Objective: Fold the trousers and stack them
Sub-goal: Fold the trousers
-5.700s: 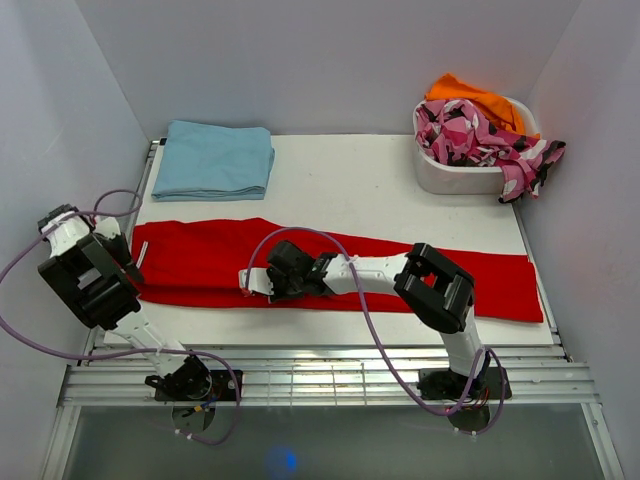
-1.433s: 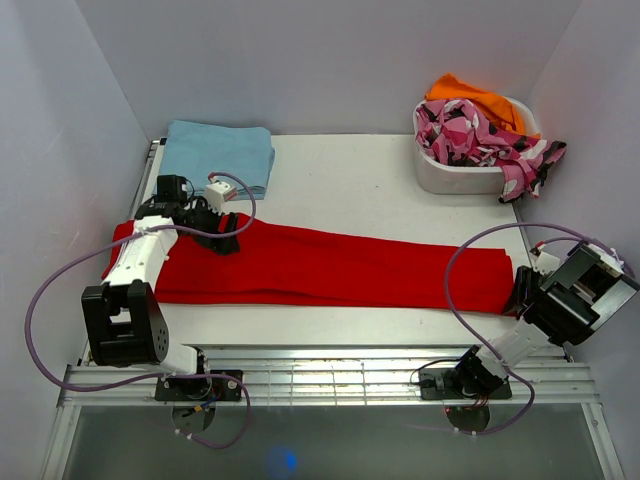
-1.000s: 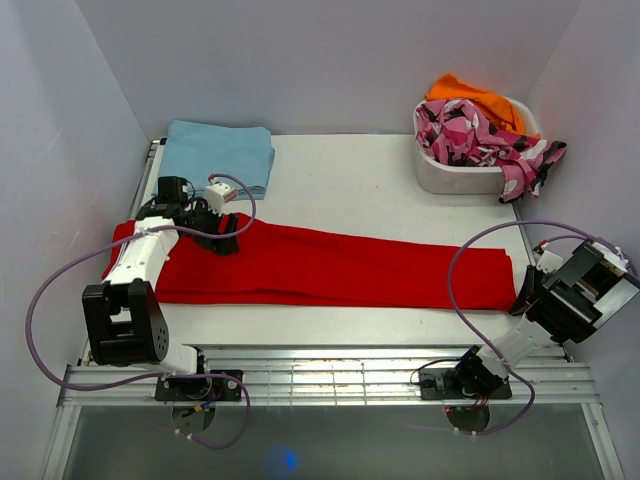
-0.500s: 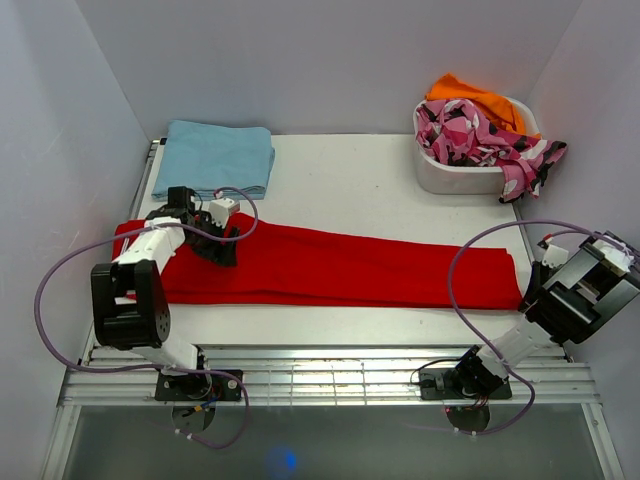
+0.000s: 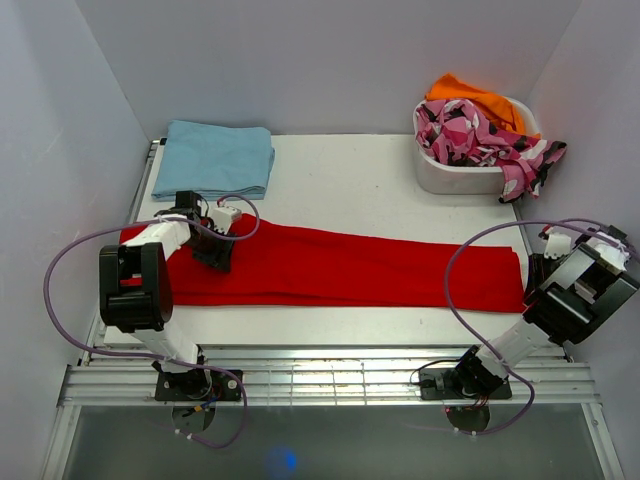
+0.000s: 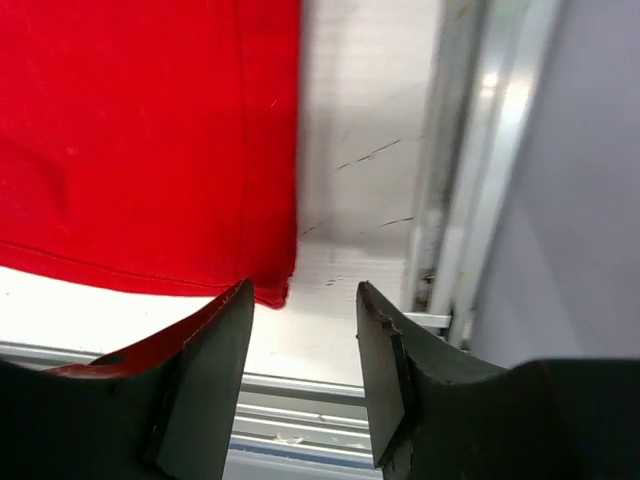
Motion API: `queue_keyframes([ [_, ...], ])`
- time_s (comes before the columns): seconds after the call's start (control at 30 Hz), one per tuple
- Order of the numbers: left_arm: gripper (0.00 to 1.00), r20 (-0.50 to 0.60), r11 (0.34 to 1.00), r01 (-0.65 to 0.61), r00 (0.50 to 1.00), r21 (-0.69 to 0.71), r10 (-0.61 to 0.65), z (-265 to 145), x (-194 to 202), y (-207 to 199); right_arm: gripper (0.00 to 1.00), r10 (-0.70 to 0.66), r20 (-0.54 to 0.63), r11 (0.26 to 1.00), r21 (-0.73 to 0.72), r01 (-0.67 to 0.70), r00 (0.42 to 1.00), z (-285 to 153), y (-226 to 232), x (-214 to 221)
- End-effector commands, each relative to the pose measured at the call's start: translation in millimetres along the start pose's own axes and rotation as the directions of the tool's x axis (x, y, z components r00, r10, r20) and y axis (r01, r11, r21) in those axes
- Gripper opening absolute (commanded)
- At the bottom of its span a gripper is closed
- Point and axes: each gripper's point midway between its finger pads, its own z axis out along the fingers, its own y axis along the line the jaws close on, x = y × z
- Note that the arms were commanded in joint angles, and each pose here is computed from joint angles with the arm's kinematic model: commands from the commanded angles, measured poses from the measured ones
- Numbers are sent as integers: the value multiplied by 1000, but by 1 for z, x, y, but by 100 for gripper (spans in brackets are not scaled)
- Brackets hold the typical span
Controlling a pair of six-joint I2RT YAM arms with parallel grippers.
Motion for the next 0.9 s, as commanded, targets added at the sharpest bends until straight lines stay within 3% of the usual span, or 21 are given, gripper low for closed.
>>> queue_keyframes([
  [0.0,59,-161,1000,17,987,-18,-19,20,47,2,52,-34,124,999,39,29,992,-23,-22,-45],
  [0.3,59,-202,998,-18,979,-62,5,20,60,11,48,13,146,997,-80,-2,989,-1,-1,-86],
  [0.77,59,-182,999,5,983,-40,-12,18,49,10,50,-2,148,1000,4,1,989,35,-8,-117],
  [0.87,59,-183,999,7,983,-40,-14,19,49,10,33,-7,158,1000,-16,10,987,35,-4,-121],
])
